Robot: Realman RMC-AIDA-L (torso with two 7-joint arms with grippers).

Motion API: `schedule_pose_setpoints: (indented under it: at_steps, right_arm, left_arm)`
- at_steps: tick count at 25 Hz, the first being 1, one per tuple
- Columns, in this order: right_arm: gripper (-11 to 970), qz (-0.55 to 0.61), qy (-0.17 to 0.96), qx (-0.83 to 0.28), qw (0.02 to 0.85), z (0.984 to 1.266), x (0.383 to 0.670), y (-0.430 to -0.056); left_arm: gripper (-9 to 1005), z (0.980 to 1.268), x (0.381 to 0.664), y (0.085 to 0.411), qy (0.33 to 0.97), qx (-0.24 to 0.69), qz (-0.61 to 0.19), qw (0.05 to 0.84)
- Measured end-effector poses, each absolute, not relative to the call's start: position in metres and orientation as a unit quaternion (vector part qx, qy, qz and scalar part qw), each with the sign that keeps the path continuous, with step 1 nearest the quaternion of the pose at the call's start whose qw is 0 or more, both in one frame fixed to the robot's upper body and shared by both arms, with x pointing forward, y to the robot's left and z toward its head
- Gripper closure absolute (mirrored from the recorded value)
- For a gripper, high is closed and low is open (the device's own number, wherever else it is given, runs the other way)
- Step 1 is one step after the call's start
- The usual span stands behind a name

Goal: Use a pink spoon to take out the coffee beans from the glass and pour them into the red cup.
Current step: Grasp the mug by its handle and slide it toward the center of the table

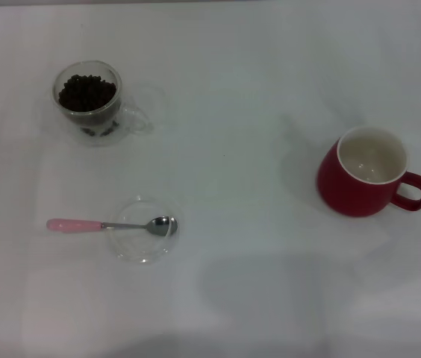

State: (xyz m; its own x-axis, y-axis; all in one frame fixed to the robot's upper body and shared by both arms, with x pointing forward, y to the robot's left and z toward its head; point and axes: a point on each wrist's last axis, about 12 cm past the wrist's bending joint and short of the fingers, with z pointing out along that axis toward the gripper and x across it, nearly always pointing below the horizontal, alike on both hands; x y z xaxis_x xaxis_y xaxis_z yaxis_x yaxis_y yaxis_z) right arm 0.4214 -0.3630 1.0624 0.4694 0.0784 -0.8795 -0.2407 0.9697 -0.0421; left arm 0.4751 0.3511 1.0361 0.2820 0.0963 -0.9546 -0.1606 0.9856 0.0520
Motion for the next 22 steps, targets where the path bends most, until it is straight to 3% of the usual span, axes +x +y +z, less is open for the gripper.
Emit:
schedule_pose_setpoints:
  at_steps: [12, 22]
  right_arm:
    - [119, 0.100, 0.508, -0.083, 0.851, 1.062, 0.424, -0.362]
    - [121, 0.140, 0.535, -0.074, 0.830, 1.053, 0.404, -0.362]
  left_arm:
    - [121, 1.035, 0.474, 0.351, 0.595, -0.028, 0.081, 0.799]
    - [121, 1.032, 0.472, 0.344, 0.603, -0.008, 0.060, 0.795]
